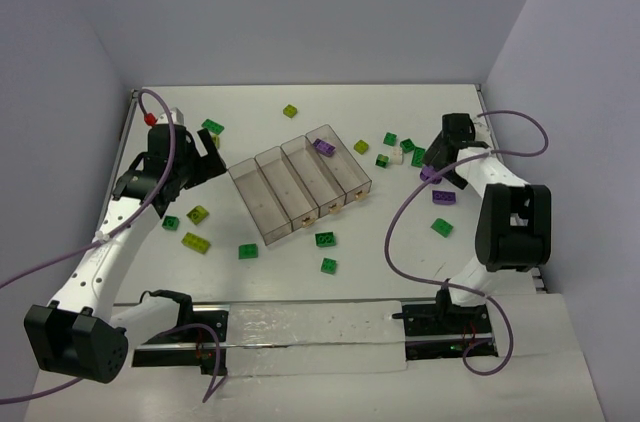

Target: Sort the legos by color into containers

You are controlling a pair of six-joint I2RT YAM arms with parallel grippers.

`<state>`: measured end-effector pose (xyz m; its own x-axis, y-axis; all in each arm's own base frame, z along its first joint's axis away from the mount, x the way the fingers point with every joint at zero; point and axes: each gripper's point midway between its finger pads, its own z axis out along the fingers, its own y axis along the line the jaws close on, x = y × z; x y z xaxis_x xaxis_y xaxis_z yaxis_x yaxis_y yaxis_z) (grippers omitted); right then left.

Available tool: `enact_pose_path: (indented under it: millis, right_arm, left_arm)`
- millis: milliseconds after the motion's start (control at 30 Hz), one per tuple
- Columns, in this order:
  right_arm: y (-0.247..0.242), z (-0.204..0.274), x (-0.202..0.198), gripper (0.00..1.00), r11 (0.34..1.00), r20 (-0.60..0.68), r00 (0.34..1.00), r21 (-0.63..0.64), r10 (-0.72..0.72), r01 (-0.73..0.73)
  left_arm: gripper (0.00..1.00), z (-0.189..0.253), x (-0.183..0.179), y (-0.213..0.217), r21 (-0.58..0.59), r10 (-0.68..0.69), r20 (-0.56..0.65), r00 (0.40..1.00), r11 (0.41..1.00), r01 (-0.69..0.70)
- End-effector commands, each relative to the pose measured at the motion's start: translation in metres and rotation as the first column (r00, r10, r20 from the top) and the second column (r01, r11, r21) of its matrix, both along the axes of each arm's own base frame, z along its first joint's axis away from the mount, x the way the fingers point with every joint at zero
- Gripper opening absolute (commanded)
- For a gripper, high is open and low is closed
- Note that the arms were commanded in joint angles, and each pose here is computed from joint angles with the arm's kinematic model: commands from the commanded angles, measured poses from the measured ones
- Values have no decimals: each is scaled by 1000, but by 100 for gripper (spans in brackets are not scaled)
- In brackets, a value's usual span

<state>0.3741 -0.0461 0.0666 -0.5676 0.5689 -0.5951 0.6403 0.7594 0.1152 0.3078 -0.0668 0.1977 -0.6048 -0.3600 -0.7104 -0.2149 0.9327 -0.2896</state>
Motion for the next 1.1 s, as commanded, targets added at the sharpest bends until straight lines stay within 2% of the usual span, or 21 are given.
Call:
enact_pose_path:
  millis: [0, 333, 700, 1000, 1067]
  right_arm:
    - [-2, 3, 30, 89, 1000, 54, 999, 26, -8, 7]
    - [11, -13, 50, 86, 995, 59, 998, 99, 24, -30]
    - [21, -17, 51, 85, 989, 73, 994, 118, 77, -85]
    - [64, -13, 42, 89, 947, 76, 963, 179, 257, -267]
    - [88, -11, 37, 89, 916, 70, 936, 194, 344, -351]
  left_arm:
    - [99, 21, 8, -5, -14, -18, 61, 998, 1000, 19]
    - [99, 20, 8, -5, -15, -16, 55, 998, 1000, 17]
    - [99, 14, 1, 0, -4, 6, 43, 999, 1000, -6]
    - [99, 12, 1, -2, -19, 4, 40, 999, 1000, -3]
    - [99, 12, 1, -3, -19, 1, 40, 999, 1000, -1]
